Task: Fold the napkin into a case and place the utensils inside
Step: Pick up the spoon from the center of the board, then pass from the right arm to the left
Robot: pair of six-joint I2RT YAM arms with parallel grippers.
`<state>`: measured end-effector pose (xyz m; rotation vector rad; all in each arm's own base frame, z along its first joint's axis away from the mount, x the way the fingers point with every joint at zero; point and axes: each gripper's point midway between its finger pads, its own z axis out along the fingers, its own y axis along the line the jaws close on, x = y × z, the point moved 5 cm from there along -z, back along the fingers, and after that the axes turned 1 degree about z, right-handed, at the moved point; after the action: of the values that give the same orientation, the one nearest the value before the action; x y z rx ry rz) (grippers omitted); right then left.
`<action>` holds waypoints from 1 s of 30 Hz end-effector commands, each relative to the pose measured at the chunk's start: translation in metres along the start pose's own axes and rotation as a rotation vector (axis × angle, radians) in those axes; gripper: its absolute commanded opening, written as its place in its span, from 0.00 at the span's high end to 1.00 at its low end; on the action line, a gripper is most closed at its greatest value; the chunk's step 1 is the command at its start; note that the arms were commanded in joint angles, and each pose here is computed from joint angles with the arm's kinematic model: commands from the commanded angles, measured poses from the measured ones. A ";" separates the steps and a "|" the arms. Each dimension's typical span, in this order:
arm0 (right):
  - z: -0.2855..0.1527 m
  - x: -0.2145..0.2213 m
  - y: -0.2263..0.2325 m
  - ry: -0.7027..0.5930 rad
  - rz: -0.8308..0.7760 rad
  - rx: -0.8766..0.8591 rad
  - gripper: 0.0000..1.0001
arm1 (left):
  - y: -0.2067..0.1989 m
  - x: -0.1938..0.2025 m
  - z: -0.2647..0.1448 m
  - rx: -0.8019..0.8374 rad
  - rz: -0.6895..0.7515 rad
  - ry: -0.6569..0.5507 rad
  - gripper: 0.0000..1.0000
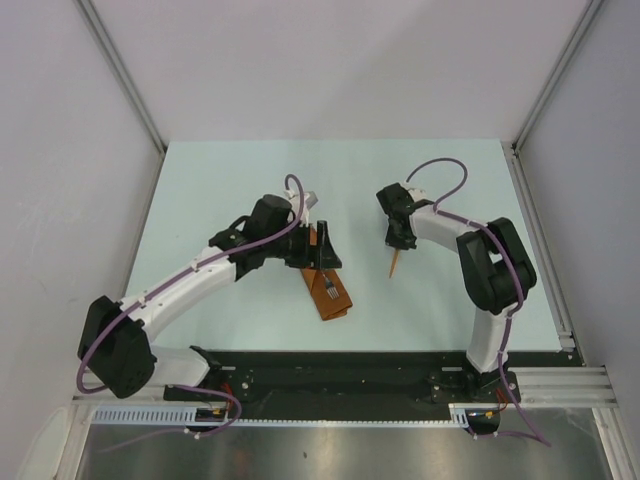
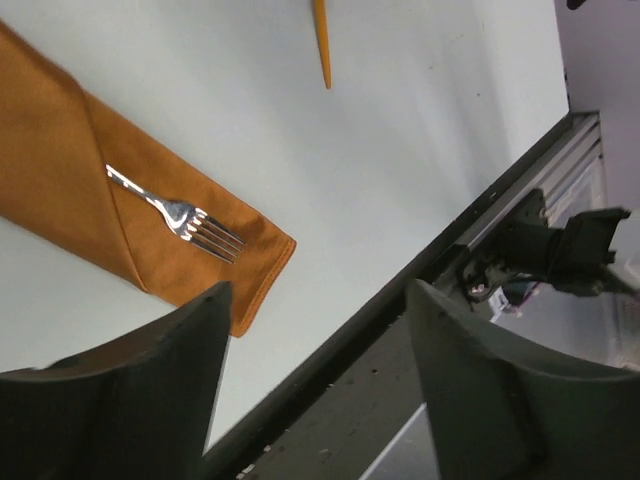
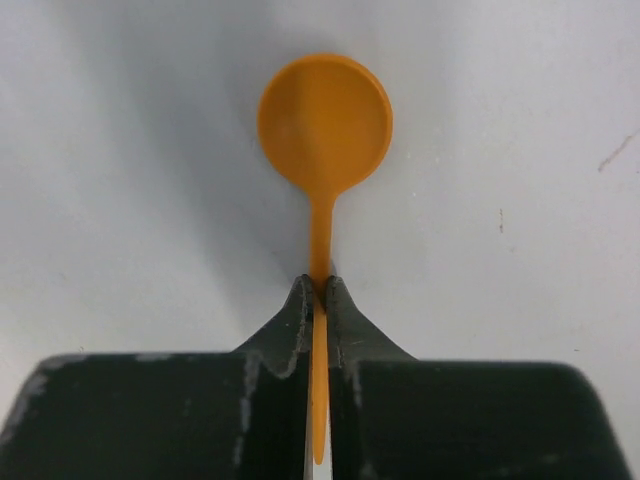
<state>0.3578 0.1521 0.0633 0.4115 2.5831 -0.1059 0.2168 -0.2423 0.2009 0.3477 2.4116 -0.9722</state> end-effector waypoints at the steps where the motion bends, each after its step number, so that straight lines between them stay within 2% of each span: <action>1: -0.030 0.005 0.010 -0.042 0.005 -0.090 1.00 | -0.020 -0.015 0.006 0.122 0.071 -0.007 0.15; 5: -0.098 -0.010 0.033 -0.085 0.184 -0.377 1.00 | -0.025 -0.020 0.020 0.184 0.073 -0.002 0.11; 7: -0.116 0.001 0.043 -0.021 0.282 -0.510 1.00 | -0.023 -0.021 0.029 0.179 0.074 0.013 0.11; 8: -0.127 -0.002 0.049 -0.036 0.315 -0.572 1.00 | -0.024 -0.022 0.030 0.183 0.077 0.014 0.12; 12: -0.160 0.006 0.059 0.013 0.428 -0.733 1.00 | -0.026 -0.019 0.036 0.217 0.074 0.035 0.15; 16: -0.172 0.015 0.069 0.044 0.468 -0.797 1.00 | -0.031 -0.016 0.035 0.268 0.049 0.040 0.21; 19: -0.183 0.023 0.078 0.074 0.471 -0.842 1.00 | -0.030 -0.015 0.034 0.257 0.047 0.028 0.32; 20: -0.185 0.025 0.078 0.078 0.470 -0.852 1.00 | -0.027 -0.017 0.033 0.242 0.041 0.025 0.48; 23: -0.196 0.030 0.076 0.084 0.494 -0.898 1.00 | -0.020 -0.011 0.029 0.214 0.045 0.072 0.68; 25: -0.202 0.029 0.075 0.086 0.521 -0.922 1.00 | -0.020 -0.008 0.028 0.220 0.050 0.096 0.70; 27: -0.207 0.028 0.076 0.087 0.525 -0.918 1.00 | -0.027 -0.006 0.023 0.264 0.050 0.105 0.64; 28: -0.210 0.027 0.079 0.087 0.529 -0.947 1.00 | -0.029 -0.007 0.021 0.281 0.051 0.099 0.64; 30: -0.210 0.032 0.082 0.124 0.527 -0.968 1.00 | -0.032 -0.005 0.017 0.306 0.054 0.103 0.81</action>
<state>0.2577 0.2607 0.2046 0.6878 2.2749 1.1503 0.2222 -0.2764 0.1849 0.5093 2.4254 -1.2311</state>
